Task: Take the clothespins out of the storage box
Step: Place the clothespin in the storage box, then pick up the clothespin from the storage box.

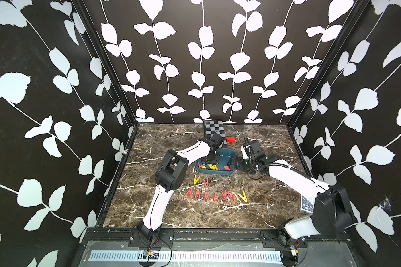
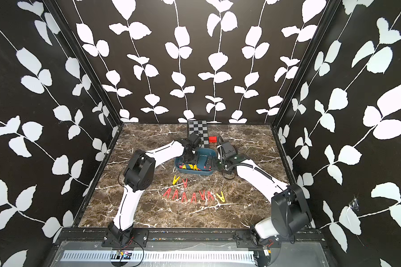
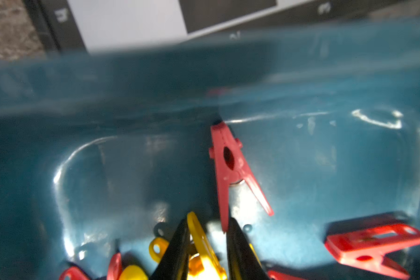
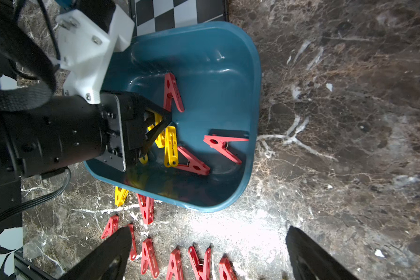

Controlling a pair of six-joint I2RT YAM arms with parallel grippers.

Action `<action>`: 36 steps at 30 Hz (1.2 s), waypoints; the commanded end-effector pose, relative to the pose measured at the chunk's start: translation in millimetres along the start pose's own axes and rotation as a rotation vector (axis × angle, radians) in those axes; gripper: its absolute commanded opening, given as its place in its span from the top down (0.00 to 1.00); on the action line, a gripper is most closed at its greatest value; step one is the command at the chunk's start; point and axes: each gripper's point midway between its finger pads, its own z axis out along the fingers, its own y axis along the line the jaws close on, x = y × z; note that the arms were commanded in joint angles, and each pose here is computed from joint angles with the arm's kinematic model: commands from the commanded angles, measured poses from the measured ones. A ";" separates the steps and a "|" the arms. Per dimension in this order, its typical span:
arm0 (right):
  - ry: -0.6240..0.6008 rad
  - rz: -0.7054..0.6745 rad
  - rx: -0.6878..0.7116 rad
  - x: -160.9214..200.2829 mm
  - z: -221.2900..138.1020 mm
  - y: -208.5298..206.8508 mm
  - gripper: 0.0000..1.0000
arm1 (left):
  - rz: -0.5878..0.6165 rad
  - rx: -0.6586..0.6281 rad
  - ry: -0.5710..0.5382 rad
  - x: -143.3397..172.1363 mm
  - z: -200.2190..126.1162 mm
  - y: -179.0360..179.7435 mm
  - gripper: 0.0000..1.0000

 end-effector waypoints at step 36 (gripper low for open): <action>-0.043 -0.027 -0.061 -18.7 -9.0 19.3 0.01 | -0.075 0.075 -0.123 -9.7 -107.7 -3.0 0.99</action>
